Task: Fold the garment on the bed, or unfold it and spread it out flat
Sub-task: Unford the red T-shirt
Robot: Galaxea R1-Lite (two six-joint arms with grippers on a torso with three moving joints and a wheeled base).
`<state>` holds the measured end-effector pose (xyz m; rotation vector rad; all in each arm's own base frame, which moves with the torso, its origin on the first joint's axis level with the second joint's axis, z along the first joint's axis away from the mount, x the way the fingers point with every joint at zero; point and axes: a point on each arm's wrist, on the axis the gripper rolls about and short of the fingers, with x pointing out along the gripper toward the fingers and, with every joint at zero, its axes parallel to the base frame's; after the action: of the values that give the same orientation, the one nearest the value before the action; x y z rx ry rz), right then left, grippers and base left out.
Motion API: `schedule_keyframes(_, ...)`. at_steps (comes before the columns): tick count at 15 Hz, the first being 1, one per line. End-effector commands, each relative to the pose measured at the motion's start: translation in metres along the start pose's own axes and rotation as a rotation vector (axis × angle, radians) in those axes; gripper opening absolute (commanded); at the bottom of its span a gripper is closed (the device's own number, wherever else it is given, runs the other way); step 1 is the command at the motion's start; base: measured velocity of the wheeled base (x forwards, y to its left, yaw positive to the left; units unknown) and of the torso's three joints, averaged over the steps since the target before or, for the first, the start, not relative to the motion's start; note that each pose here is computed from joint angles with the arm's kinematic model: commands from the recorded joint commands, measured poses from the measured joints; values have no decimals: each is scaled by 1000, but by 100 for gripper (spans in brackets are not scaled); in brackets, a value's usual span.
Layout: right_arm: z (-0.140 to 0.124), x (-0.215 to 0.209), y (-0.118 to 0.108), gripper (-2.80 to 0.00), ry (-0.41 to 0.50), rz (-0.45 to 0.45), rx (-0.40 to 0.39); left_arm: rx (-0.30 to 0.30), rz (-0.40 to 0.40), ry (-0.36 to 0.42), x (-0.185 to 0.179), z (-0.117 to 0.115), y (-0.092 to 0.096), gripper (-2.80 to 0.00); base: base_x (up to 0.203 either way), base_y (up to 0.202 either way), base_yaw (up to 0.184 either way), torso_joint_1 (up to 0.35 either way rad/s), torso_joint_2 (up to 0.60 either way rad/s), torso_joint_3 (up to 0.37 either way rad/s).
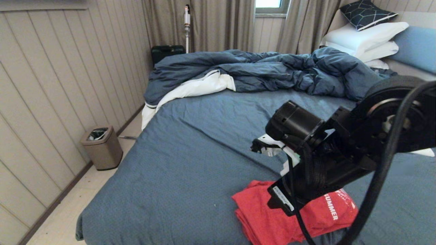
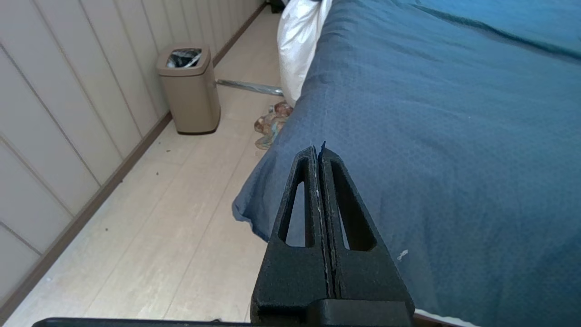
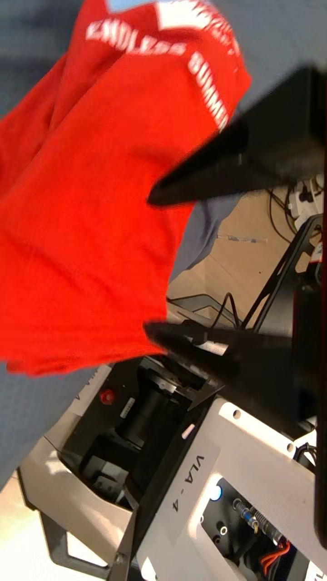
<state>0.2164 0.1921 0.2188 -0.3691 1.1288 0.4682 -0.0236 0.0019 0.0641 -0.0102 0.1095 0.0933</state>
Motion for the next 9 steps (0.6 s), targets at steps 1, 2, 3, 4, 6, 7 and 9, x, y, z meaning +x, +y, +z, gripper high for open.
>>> schedule_keyframes(1,3,10,6,0,31,0,-15,0,1,2,0,0,0,-280,0,0,0,0,0,0)
schedule_keyframes(2,4,18,9,0,53,-1,-21,0,1,2,0,0,0,-280,0,0,0,0,0,0)
schedule_keyframes(3,5,28,12,0,80,-2,-28,0,1,2,0,0,0,-280,0,0,0,0,0,0)
schedule_keyframes(4,6,38,16,0,107,-4,-40,0,1,2,0,0,0,-280,0,0,0,0,0,0)
schedule_keyframes(6,8,54,24,0,148,-10,-60,0,1,2,0,0,0,-280,0,0,0,0,0,0)
schedule_keyframes(7,10,61,26,0,162,-12,-63,0,1,2,0,0,0,-280,0,0,0,0,0,0)
schedule_keyframes(9,14,69,31,0,166,-19,-73,0,1,2,0,0,0,-280,0,0,0,0,0,0)
